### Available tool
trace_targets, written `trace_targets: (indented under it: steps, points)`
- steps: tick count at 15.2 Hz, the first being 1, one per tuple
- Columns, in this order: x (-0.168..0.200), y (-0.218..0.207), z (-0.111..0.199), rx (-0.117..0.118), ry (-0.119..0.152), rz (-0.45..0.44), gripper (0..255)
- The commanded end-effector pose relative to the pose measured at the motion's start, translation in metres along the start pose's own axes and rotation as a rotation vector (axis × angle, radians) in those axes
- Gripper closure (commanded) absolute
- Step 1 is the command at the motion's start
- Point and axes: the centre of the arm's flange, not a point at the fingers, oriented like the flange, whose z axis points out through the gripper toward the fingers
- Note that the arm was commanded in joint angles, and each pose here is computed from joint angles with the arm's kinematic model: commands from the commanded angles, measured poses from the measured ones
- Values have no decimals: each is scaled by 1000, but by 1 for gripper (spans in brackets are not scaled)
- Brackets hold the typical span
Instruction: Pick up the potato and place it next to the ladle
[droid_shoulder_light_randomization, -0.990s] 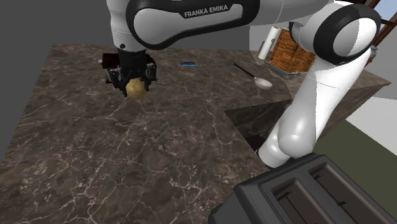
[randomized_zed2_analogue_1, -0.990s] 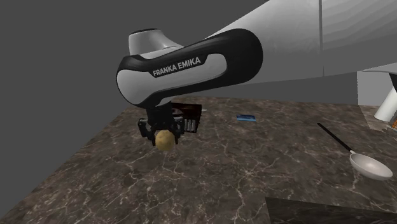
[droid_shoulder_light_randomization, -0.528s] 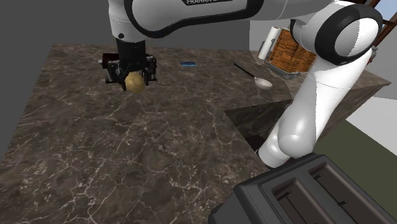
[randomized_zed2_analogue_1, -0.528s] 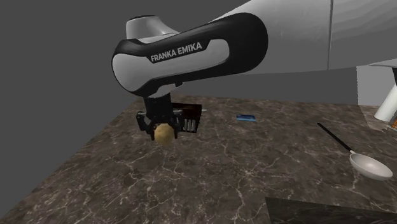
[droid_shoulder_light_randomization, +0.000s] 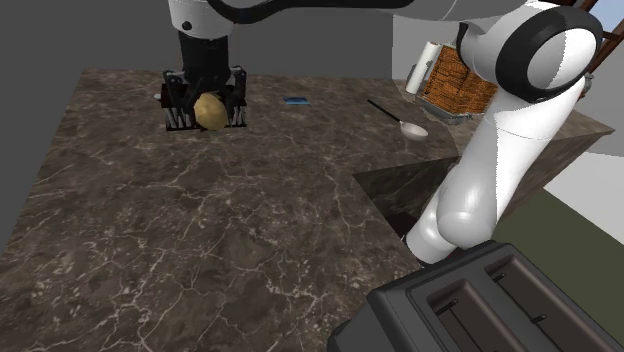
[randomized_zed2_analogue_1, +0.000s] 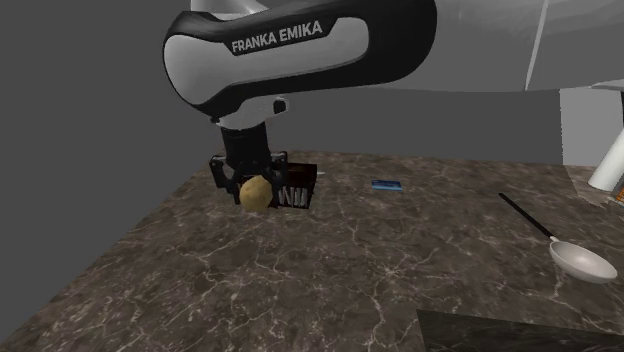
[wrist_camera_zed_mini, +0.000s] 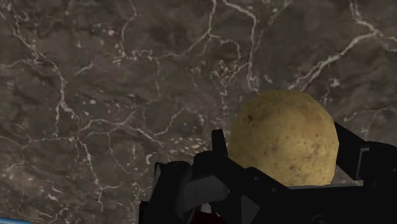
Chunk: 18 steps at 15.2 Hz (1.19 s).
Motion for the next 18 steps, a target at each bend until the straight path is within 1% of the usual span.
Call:
trace_targets:
  steps: [1,11,18]
  points:
    - [0,0,-11,0,0,0,255]
    - [2,2,-63,0,0,0,255]
    - [-31,88,-62,0,0,0,255]
